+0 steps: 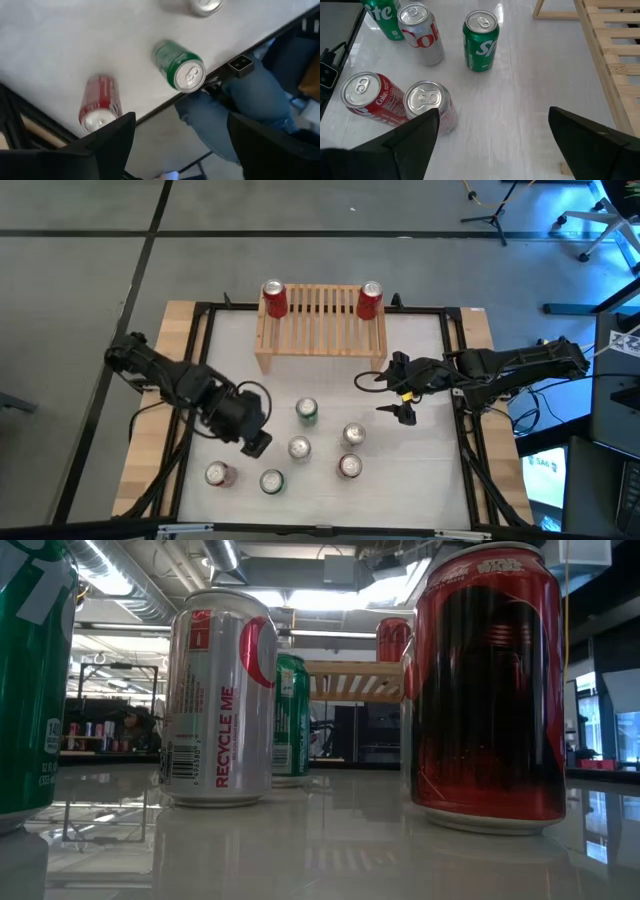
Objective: Place canned beverage on shelf
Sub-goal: Put the left red white soda can on the shelf
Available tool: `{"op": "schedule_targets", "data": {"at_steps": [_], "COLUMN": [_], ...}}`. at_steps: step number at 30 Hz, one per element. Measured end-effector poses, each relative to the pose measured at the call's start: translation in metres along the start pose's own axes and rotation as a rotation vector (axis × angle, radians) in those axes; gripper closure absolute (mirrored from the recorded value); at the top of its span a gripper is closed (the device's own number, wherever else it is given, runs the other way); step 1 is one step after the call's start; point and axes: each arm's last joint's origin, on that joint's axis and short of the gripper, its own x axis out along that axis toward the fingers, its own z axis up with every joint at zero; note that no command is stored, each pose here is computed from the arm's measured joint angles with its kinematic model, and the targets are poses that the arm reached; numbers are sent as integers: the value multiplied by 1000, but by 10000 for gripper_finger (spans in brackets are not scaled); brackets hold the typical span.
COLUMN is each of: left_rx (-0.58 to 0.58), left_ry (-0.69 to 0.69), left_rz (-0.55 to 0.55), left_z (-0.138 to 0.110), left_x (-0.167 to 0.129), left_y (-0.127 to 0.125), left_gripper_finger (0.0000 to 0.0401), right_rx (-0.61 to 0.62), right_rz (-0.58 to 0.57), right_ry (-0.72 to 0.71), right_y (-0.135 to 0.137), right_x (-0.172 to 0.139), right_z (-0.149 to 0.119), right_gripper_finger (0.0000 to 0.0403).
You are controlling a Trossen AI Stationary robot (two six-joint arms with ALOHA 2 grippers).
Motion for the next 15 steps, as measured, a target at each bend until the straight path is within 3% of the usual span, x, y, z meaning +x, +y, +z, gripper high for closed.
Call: {"op": "schedule_targets", "data": {"at_steps": [6, 15], "left_rx": [-167, -263], "left_ry": [9, 19], "left_rz": [23, 153], "left_z": [-25, -53], "left_x": [5, 28], "left_y": [2, 4], "left_gripper_finger": [96, 97], "right_rx": [0, 0], "right_rz": [0, 1], "right_ry": [0, 0], "right_y": [0, 0], "right_x": [0, 0], "right_z": [0, 0], "right_gripper_finger": [33, 33]}}
